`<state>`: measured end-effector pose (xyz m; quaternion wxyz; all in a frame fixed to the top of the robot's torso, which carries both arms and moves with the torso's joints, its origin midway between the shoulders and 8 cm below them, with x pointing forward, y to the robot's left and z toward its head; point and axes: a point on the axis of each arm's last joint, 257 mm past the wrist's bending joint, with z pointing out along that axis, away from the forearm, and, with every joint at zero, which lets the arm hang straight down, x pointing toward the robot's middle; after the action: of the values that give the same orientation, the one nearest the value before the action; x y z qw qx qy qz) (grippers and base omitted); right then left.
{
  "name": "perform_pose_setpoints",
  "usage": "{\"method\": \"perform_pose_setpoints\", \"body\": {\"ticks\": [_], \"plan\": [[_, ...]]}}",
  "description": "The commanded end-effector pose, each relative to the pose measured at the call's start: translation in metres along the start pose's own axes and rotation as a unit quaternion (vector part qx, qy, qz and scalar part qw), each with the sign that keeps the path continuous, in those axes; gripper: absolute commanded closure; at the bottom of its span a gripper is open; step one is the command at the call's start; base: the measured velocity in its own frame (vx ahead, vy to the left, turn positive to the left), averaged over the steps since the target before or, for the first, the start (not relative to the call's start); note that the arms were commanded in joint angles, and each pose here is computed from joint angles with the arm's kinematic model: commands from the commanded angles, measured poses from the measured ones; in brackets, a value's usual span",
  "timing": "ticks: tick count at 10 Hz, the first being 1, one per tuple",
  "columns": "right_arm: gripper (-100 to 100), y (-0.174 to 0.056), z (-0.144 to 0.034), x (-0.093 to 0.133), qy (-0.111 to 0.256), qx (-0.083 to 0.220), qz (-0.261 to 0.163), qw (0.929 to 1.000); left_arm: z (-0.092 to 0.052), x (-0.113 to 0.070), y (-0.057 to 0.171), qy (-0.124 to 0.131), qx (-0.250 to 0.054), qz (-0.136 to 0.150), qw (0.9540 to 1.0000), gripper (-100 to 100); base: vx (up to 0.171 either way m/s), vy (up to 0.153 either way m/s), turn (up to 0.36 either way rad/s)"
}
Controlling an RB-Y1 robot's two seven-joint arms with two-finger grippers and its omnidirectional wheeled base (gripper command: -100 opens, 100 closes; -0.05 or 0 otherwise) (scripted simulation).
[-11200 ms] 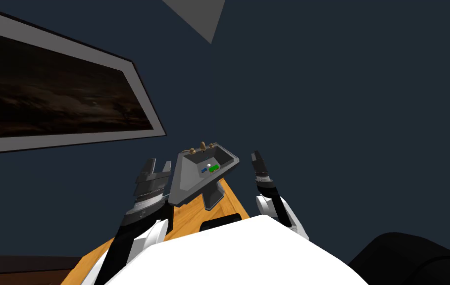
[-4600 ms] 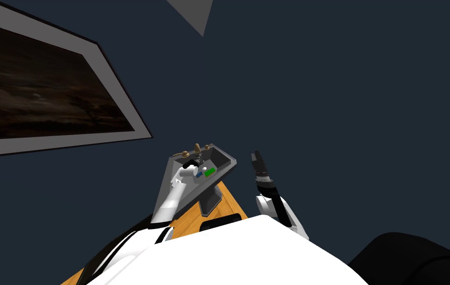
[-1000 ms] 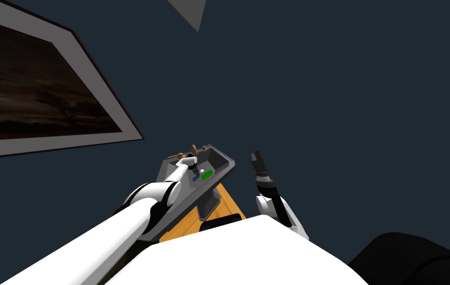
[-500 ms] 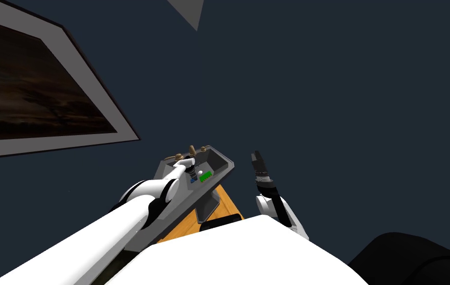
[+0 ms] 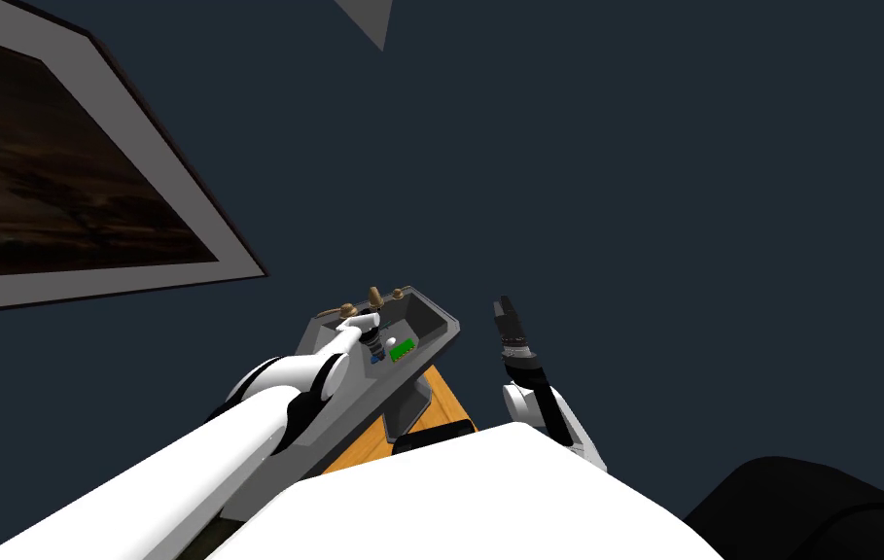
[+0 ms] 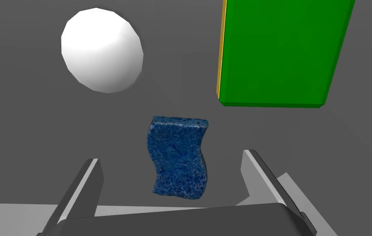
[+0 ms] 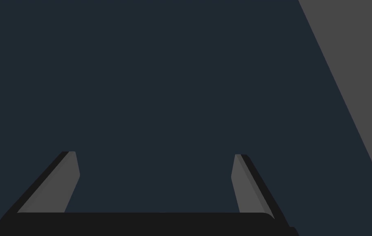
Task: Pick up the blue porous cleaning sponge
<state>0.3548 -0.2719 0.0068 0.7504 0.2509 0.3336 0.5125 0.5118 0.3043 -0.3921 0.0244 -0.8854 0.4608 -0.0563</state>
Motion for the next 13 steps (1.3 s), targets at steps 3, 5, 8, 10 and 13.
{"method": "perform_pose_setpoints", "body": {"ticks": [3,5,8,10,13], "plan": [[0,0.000,0.000,0.000,0.000,0.000,0.000,1.0000,0.003,-0.009,0.003,-0.006,-0.009,-0.012,0.9999,-100,0.017,-0.009,0.002],[0,0.000,0.000,0.000,0.000,0.000,0.000,1.0000,0.002,-0.009,0.004,-0.006,-0.009,-0.012,0.9999,0,0.000,0.000,0.000],[0,0.000,0.000,0.000,0.000,0.000,0.000,1.0000,0.016,-0.014,0.011,-0.006,-0.010,-0.011,0.9999,-100,0.022,-0.006,0.017],[0,0.000,0.000,0.000,0.000,0.000,0.000,1.0000,0.026,-0.018,0.016,-0.006,-0.010,-0.010,0.9999,-100,0.005,-0.007,0.019],[0,0.000,0.000,0.000,0.000,0.000,0.000,1.0000,0.025,-0.018,0.016,-0.006,-0.010,-0.010,0.9999,100,0.000,0.000,0.000]]}}
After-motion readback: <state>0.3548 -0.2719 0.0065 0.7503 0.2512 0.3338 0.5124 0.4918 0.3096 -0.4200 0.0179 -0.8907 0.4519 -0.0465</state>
